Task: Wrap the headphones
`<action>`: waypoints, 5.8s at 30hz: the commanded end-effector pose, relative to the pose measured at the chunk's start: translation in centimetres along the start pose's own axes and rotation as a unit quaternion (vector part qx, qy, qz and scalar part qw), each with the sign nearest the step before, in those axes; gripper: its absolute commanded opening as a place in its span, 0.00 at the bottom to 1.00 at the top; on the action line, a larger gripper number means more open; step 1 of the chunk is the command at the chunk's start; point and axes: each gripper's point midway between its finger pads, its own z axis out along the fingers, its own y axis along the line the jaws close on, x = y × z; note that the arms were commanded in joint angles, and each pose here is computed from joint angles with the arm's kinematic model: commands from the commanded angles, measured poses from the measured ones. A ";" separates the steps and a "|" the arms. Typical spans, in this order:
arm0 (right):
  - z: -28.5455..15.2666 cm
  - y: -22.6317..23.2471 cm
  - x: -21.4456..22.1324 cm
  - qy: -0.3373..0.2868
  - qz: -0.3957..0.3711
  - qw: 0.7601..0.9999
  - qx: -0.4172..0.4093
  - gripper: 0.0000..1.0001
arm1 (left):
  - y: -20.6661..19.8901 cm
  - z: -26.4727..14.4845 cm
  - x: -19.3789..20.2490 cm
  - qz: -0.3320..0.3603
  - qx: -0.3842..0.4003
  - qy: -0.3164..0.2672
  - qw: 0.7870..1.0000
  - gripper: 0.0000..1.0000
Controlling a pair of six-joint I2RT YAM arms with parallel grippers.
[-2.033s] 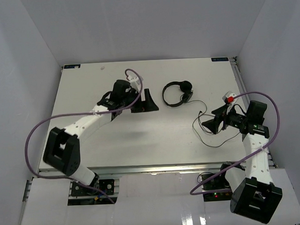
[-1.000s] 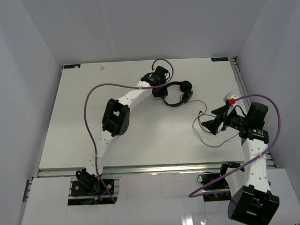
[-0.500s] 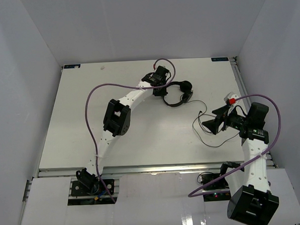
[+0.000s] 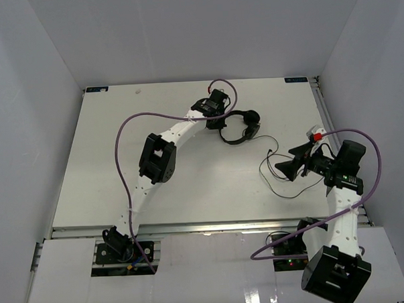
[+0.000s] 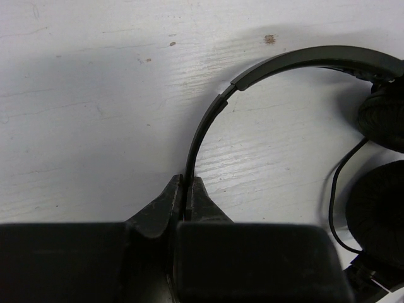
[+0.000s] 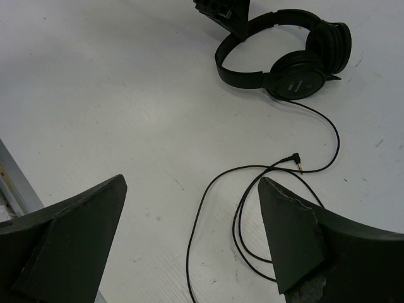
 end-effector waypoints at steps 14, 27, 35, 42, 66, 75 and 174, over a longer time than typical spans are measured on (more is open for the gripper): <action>-1.6 2.9 -1.5 0.019 -0.227 0.972 -0.052 0.90 | 2.0 -20.1 0.6 0.056 0.057 -0.060 0.995 0.00; 2.7 5.7 -5.9 -0.051 -0.278 0.943 -0.178 0.90 | 3.5 -32.6 2.4 0.060 0.120 -0.116 0.984 0.00; 6.8 7.4 -4.9 -0.033 -0.254 0.932 -0.255 0.91 | 1.4 -36.8 0.3 0.056 0.170 -0.131 0.975 0.00; 9.4 9.1 -0.4 -0.003 -0.243 0.918 -0.313 0.91 | 0.0 -39.5 -1.3 0.041 0.199 -0.141 0.969 0.00; 8.6 9.2 -0.1 0.003 -0.238 0.933 -0.269 0.88 | -0.8 -43.7 -6.0 -0.002 0.214 -0.210 0.954 0.00; 8.4 8.9 -0.8 0.011 -0.226 0.942 -0.247 0.88 | -1.0 -43.7 -6.0 -0.005 0.224 -0.209 0.952 0.00; 8.8 2.6 -8.9 0.230 -0.438 0.869 0.029 0.08 | -2.7 -18.1 3.2 0.098 0.151 -0.029 0.983 0.00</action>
